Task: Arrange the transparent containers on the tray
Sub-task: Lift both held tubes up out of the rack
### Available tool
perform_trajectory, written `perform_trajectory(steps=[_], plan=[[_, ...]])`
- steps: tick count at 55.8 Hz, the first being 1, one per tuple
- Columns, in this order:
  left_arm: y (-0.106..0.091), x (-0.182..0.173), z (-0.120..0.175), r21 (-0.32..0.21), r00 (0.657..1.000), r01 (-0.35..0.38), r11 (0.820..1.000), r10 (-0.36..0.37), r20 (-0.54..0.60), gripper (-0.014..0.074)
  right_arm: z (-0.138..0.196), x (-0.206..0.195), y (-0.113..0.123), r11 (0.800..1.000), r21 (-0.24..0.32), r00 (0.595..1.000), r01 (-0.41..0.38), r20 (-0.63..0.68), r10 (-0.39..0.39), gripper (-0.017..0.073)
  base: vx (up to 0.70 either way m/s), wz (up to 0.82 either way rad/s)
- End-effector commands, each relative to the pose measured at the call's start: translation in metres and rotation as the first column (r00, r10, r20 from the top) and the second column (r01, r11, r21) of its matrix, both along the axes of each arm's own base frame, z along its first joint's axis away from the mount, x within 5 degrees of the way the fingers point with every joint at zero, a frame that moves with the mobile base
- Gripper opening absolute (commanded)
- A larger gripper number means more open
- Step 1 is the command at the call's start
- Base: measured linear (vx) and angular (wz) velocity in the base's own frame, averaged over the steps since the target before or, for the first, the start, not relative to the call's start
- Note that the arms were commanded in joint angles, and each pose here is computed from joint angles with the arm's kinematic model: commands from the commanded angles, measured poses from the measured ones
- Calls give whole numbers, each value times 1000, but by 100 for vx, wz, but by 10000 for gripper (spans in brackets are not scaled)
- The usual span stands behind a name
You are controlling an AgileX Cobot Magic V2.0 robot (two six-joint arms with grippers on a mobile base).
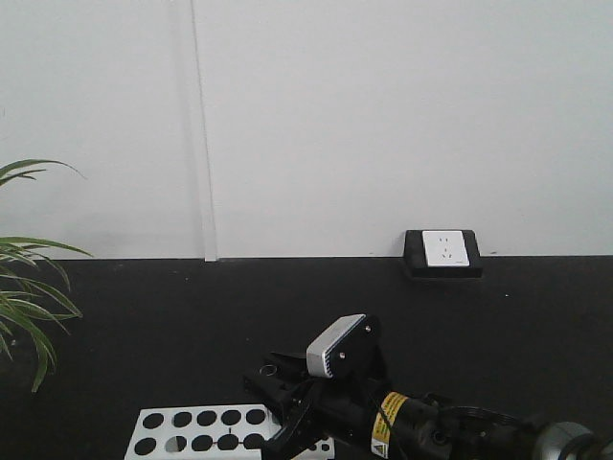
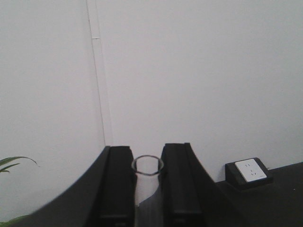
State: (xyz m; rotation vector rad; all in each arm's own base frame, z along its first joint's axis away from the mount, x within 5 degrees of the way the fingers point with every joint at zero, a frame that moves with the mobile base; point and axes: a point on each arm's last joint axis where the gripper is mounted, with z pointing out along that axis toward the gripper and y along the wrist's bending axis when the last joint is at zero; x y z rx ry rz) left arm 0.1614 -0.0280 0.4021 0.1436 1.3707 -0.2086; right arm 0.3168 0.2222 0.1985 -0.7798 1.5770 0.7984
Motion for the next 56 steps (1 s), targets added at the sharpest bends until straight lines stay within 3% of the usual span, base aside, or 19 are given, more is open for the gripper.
perform_trajectory(steps=[1,15,30,39,48,56], plan=[[-4,-7,18,-35,995,55,998,-52,90,-6,40,-3,1,993,115,994,-32,111,19,-13,0,0],[-1,-5,15,-36,998,25,999,-23,56,-6,100,-22,-13,988,153,978,-7,209,-26,-13,0,0],[3,-3,10,-31,1000,-29,999,29,-7,-6,186,-71,-54,971,198,950,135,253,-183,-13,0,0],[4,-2,5,-29,998,-48,998,47,-41,-6,217,-103,-87,935,220,929,278,185,-320,-13,0,0],[-8,-1,-20,-17,993,27,1000,-28,-111,-6,230,-127,-114,896,144,874,421,200,-443,-13,0,0],[-16,-2,-26,-18,990,80,997,-81,-119,-6,234,-137,-128,859,125,842,496,172,-511,-13,0,0]])
